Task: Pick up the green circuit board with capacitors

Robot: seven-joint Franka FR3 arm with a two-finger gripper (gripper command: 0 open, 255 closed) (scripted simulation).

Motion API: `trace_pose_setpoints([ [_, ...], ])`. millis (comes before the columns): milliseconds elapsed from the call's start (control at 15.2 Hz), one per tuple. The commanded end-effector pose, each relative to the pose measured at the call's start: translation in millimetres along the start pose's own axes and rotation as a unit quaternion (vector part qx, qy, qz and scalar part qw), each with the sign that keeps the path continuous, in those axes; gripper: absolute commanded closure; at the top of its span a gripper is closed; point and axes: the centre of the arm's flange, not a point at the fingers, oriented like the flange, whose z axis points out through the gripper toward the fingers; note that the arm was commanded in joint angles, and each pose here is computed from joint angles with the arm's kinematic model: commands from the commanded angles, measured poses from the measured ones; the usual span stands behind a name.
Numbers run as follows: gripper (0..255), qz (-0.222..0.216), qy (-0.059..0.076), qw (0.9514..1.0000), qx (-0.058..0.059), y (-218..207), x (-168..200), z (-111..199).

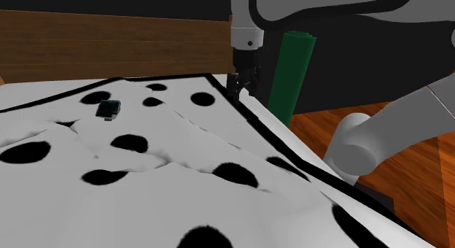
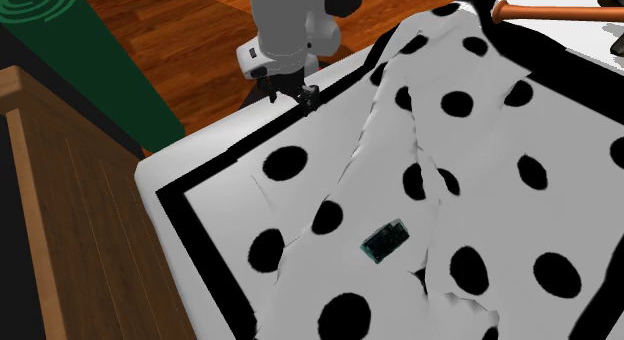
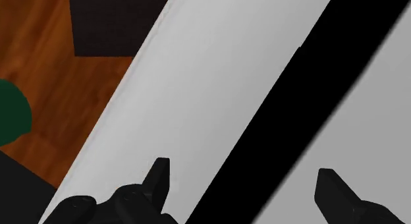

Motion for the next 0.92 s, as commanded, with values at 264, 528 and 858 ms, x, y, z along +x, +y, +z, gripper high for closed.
trace_pose_setpoints([
  [264,0,0.038,0.015,0.9988,0.029,-64,28,-6],
  [528,0,0.062,0.025,0.9966,0.048,-104,49,-12],
  [858,0,0.092,0.037,0.9925,0.071,-153,79,-22],
])
